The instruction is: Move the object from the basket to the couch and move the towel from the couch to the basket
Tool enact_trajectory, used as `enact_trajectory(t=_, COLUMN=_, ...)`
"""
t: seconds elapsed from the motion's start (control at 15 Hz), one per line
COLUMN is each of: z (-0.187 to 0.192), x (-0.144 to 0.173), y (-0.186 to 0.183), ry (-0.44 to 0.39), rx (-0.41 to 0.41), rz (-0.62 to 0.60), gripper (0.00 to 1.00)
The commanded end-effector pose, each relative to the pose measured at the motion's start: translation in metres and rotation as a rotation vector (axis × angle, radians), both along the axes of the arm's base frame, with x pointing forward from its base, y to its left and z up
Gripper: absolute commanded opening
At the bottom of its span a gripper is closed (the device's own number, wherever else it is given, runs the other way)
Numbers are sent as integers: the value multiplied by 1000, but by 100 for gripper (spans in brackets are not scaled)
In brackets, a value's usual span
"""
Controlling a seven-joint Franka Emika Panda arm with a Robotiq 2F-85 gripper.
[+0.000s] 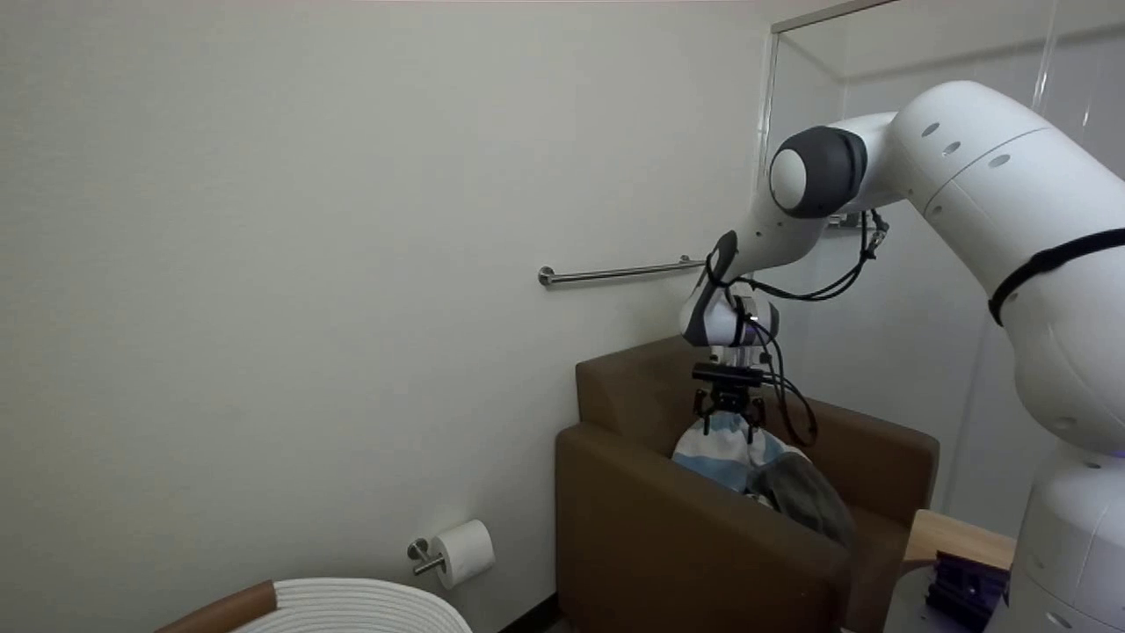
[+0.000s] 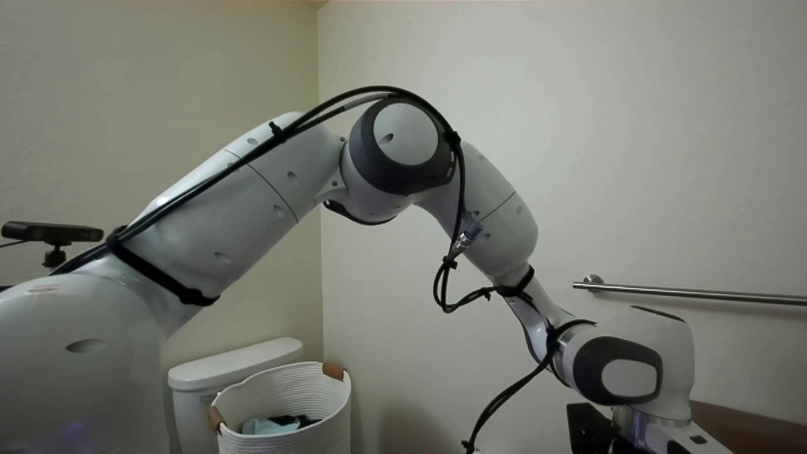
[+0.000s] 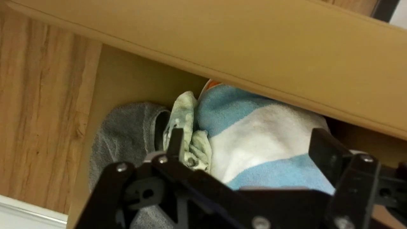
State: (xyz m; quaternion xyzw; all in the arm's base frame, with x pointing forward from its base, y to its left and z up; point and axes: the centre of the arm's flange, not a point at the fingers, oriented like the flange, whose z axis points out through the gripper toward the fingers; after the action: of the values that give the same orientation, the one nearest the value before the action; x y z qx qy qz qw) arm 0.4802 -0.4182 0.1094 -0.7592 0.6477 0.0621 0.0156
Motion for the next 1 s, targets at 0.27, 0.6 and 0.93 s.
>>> enact_trajectory(t=0.27, z=-91, x=-5, y=-104, ry=-267, rx=-38, rz=-83, gripper=100)
enact_trajectory(t=0.6, z=-141, x=31, y=-148, ry=-384, rx=-125, rz=-135, gripper=100)
enact_trajectory(t=0.93, z=-185, x=60, y=-161, ry=-533, rx=-303, rz=-151, gripper=100)
